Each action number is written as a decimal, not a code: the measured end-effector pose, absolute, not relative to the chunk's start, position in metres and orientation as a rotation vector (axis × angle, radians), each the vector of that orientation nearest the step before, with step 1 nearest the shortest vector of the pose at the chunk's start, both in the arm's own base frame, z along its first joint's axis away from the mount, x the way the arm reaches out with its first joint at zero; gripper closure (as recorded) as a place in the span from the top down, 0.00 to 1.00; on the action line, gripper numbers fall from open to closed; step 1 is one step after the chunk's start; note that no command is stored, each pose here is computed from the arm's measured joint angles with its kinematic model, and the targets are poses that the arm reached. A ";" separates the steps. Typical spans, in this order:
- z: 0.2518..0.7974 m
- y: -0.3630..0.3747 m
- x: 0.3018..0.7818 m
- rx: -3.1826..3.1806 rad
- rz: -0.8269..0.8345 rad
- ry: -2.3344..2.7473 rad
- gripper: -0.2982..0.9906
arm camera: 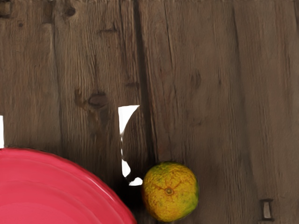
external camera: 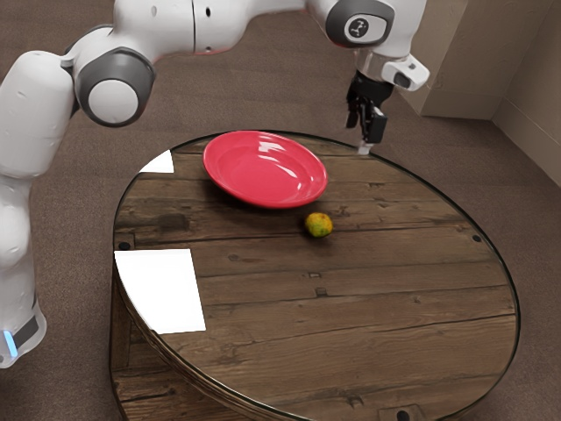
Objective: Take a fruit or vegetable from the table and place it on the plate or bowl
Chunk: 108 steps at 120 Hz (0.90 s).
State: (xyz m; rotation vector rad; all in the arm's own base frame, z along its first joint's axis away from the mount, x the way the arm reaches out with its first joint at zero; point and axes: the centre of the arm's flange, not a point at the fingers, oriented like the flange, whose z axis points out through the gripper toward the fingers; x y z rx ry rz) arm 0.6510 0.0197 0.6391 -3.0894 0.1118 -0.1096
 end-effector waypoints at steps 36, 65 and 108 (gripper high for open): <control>0.643 0.034 0.655 -3.099 -0.168 0.074 0.77; 0.584 0.001 0.693 -3.141 -0.115 0.300 0.77; 0.494 -0.027 0.647 -2.925 0.444 0.744 0.77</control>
